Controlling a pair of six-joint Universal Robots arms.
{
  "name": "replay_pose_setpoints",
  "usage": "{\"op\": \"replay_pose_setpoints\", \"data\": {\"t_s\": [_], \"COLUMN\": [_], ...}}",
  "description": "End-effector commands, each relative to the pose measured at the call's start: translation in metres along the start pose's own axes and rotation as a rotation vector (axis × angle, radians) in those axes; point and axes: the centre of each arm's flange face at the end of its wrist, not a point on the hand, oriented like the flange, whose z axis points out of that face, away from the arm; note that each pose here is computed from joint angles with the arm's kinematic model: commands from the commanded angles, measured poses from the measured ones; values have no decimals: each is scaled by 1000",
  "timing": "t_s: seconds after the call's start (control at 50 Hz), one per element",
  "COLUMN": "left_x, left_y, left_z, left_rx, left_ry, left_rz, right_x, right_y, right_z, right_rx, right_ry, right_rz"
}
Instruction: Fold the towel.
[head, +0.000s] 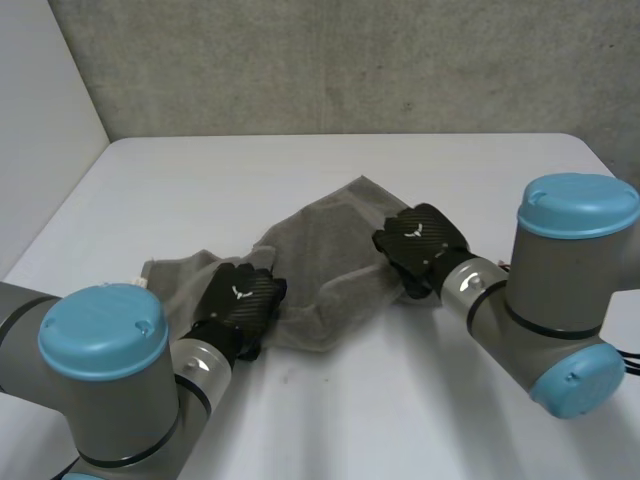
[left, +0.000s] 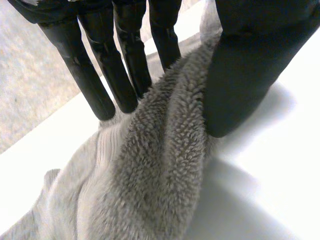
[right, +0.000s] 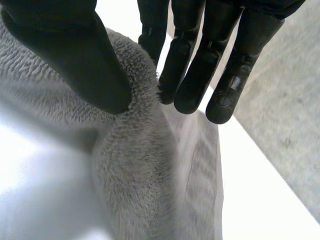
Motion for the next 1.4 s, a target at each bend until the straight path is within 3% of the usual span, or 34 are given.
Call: {"op": "replay_pose_setpoints", "data": {"t_s": [0.02,0.22,0.36,0.44,0.54,0.66,0.86,1.12,1.2,1.26,1.3,1.36,1.4], "left_x": [-8,-34,-64,-59,-52,-50,-44,-46,-58,-74,-86,-92,-98], "left_y": [-16,-67,-80,-62,-42,-31,2,4,-16,-50,-88,-108,-145], "left_z": [-4,8,29,46,53,67,82,80,74,59,39,26,-5], "left_rx": [-5,155,168,60,-41,-67,-144,-147,-95,1,126,200,338], "left_ry": [-27,-94,-126,32,128,136,163,159,99,-14,-112,-153,-198], "left_rz": [2,-23,-38,-49,-60,-56,79,109,150,166,173,176,157], "right_x": [19,2,0,-1,-2,-2,-4,18,32,50,72,81,95], "right_y": [8,27,37,38,39,40,44,41,30,6,-28,-43,-70], "right_z": [-15,-31,-32,-33,-33,-32,-34,-28,-25,-30,-46,-54,-70], "right_rx": [-34,-88,-91,-93,-96,-98,-112,-98,-67,-1,89,120,163], "right_ry": [42,-5,-9,-14,-17,-18,-22,38,82,138,210,236,268], "right_rz": [17,38,46,47,48,49,53,55,50,36,7,-5,-19]}}
